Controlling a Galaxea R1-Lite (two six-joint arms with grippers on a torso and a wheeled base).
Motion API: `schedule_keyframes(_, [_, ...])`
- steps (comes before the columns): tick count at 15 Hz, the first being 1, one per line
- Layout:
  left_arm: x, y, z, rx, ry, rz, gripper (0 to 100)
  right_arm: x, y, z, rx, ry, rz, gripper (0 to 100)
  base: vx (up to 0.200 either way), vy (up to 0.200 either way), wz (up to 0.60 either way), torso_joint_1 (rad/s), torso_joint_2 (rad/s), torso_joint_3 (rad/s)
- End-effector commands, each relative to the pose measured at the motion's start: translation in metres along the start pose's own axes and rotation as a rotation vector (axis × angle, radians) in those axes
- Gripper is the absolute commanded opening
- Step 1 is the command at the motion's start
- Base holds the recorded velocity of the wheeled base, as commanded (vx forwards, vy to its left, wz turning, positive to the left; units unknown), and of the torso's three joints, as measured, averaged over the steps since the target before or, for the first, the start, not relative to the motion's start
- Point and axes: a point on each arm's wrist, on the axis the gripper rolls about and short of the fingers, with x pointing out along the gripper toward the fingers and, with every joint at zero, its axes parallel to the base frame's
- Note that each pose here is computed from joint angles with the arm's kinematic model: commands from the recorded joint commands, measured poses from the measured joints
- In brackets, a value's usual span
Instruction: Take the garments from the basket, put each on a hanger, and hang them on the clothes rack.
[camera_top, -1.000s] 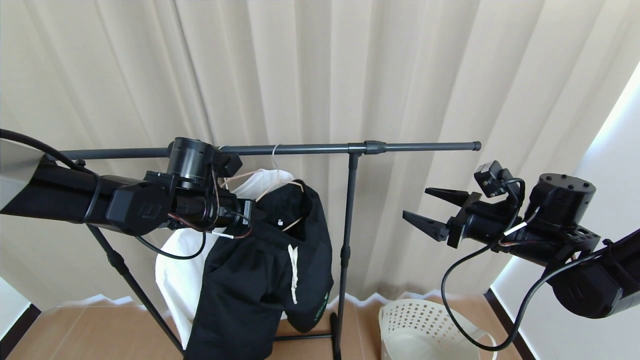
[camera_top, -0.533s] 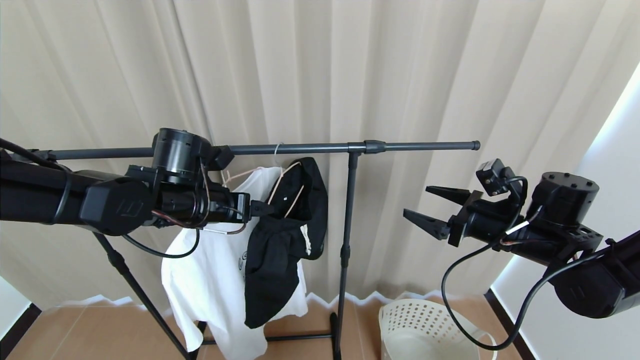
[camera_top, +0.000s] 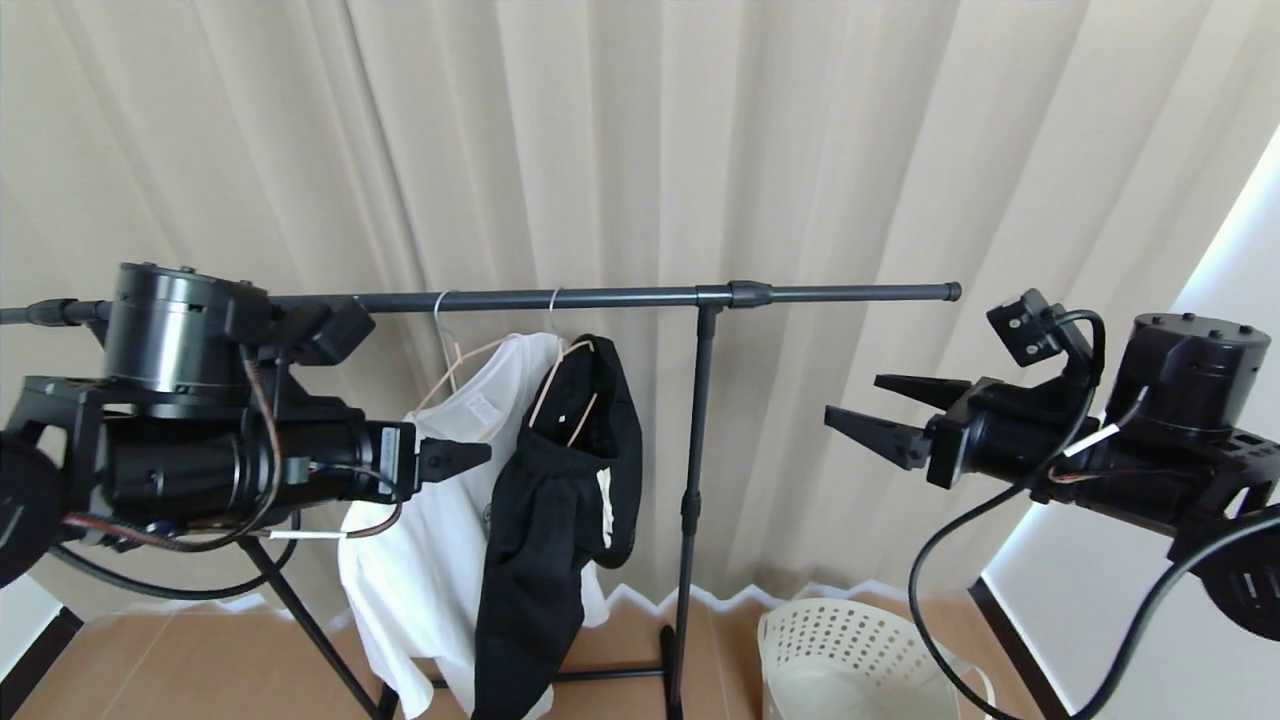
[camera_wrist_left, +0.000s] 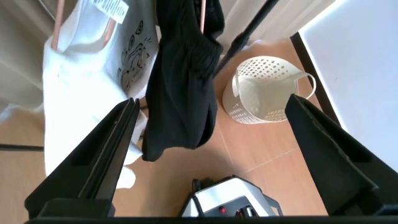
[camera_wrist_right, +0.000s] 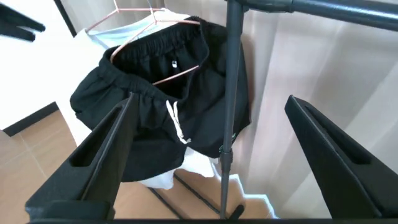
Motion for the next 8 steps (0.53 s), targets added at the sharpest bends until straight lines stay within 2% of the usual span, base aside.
schedule_keyframes(1, [-0.047,-0.005,-0.024,0.014,-0.052,-0.008,100,-0.041,0.024,0.023,0.010,-0.016,-0.160,100,0.000,0.000,0.00,0.000,0.00,0.000])
schedule_keyframes(2, [-0.052,-0.006,-0.032,0.022,-0.048,-0.013,100,-0.041,0.027,0.015,0.016,0.005,-0.223,100,0.000,0.000,0.00,0.000,0.00,0.000])
schedule_keyframes(3, [-0.061,-0.008,-0.049,0.032,-0.034,-0.020,100,-0.046,0.033,-0.002,0.020,0.030,-0.333,100,0.000,0.000,0.00,0.000,0.00,0.000])
schedule_keyframes(4, [-0.067,-0.007,-0.060,0.032,-0.026,-0.019,100,-0.053,0.039,-0.013,0.019,0.034,-0.368,100,0.000,0.000,0.00,0.000,0.00,0.000])
schedule_keyframes(8, [-0.086,-0.006,-0.094,0.033,-0.016,-0.014,100,-0.085,0.056,-0.045,0.000,0.003,-0.360,100,0.000,0.000,0.00,0.000,0.00,0.000])
